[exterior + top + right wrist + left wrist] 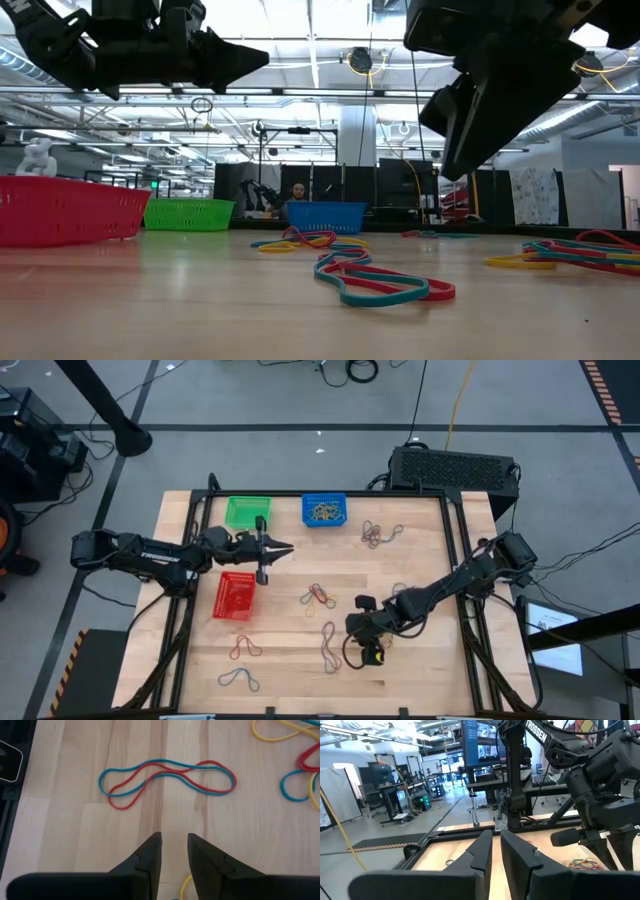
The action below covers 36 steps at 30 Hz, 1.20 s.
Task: Sort rubber bands into baskets
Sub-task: Put the yellow rubber band into the blue bin
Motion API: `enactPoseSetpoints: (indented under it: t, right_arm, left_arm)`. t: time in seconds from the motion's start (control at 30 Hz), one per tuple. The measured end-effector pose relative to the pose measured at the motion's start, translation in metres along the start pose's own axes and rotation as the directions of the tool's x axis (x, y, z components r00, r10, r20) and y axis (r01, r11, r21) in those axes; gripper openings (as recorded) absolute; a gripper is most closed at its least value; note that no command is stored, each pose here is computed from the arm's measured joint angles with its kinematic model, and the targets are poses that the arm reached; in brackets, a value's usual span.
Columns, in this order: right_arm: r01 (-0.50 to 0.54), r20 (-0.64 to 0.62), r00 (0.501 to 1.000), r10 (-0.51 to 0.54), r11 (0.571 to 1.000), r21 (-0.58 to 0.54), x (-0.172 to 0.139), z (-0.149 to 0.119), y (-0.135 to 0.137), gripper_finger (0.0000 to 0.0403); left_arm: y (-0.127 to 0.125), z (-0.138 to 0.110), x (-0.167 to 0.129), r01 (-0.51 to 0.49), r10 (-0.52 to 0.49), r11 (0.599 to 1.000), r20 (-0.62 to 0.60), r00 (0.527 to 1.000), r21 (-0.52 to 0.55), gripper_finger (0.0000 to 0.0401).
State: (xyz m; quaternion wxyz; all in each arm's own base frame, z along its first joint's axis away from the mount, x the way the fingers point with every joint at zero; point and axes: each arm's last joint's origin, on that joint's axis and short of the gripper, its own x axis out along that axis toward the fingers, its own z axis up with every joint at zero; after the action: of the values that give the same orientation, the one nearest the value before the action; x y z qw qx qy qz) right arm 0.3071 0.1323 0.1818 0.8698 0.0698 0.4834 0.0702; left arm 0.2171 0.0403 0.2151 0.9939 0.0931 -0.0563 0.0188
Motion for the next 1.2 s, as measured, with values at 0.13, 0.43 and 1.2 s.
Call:
enactPoseSetpoints:
  t: [0.13,0.43,1.2]
  right_arm:
    - [-0.003,-0.001,1.0,0.004,1.0,0.013,0.0,-0.001,0.002,0.0086]
    - [0.004,0.004,1.0,-0.004,1.0,-0.005,-0.001,-0.004,0.011,0.0086]
    - [0.135,-0.164,0.977,-0.134,0.991,-0.002,0.028,-0.028,0.006,0.0086]
  left_arm:
    - [0.0,-0.001,0.0,0.001,-0.001,1.0,-0.006,1.0,-0.001,0.0047]
    - [0.0,-0.001,0.0,0.002,-0.002,1.0,-0.01,1.0,-0.001,0.0047]
    - [0.0,-0.002,0.0,0.008,-0.007,1.0,-0.027,1.0,0.024,0.0047]
